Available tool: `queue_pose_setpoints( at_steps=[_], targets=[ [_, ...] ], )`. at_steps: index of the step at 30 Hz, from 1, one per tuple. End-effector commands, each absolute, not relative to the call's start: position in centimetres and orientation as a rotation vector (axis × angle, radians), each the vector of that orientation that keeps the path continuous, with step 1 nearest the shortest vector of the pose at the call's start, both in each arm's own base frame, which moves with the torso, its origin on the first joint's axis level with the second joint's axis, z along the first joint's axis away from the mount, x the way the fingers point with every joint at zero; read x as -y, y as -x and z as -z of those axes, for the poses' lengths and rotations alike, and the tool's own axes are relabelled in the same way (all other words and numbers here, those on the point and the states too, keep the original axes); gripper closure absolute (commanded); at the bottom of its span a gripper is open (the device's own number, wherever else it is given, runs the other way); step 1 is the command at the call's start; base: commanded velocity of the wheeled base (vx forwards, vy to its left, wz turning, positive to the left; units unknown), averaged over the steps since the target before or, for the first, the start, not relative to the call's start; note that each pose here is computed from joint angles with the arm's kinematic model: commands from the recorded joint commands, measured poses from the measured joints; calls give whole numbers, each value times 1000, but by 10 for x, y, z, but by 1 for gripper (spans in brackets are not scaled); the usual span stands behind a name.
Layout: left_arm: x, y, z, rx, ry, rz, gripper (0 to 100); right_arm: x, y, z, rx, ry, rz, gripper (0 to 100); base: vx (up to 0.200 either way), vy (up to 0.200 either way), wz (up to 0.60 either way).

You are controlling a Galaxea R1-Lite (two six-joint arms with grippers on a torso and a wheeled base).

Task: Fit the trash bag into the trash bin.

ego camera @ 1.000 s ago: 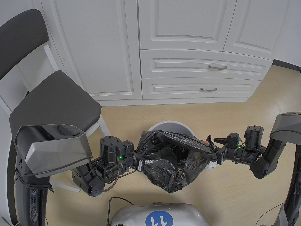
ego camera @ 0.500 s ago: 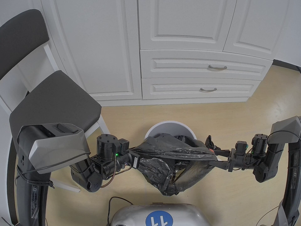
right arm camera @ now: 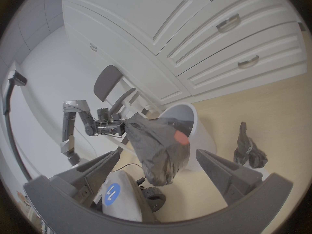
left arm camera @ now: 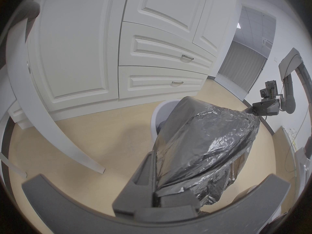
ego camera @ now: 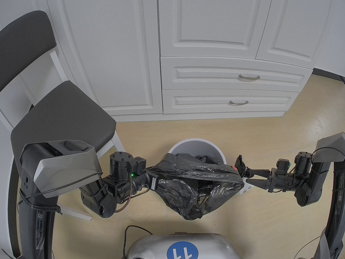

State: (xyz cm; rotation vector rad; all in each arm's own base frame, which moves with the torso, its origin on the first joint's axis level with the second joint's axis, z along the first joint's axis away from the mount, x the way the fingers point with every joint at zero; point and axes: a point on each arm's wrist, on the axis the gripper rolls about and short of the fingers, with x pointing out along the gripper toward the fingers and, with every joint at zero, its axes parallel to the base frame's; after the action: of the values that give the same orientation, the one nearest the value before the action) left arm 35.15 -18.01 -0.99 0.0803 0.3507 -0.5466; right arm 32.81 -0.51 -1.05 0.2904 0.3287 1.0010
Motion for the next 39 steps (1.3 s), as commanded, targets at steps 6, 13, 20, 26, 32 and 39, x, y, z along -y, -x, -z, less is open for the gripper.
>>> queue_pose_setpoints(
  at_steps=[6,13,20,26,32,39],
  targets=[
    [183,-347,-15,-293,-69,557,100,-85,-309,-72,-100,-120,-718,0,0,0,0],
    [183,-344,-10,-312,-75,560,100,-127,-277,-78,-31,150,-570,0,0,0,0],
    [183,-343,-12,-309,-77,557,100,-179,-240,-75,-15,301,-567,0,0,0,0],
    [181,-344,-12,-306,-84,541,0,-192,-238,-63,54,601,-618,0,0,0,0],
    [180,-344,-12,-306,-85,540,0,-191,-245,-38,15,749,-624,0,0,0,0],
    [179,-343,-10,-315,-88,542,0,-179,-275,-26,-17,747,-537,0,0,0,0]
  ],
)
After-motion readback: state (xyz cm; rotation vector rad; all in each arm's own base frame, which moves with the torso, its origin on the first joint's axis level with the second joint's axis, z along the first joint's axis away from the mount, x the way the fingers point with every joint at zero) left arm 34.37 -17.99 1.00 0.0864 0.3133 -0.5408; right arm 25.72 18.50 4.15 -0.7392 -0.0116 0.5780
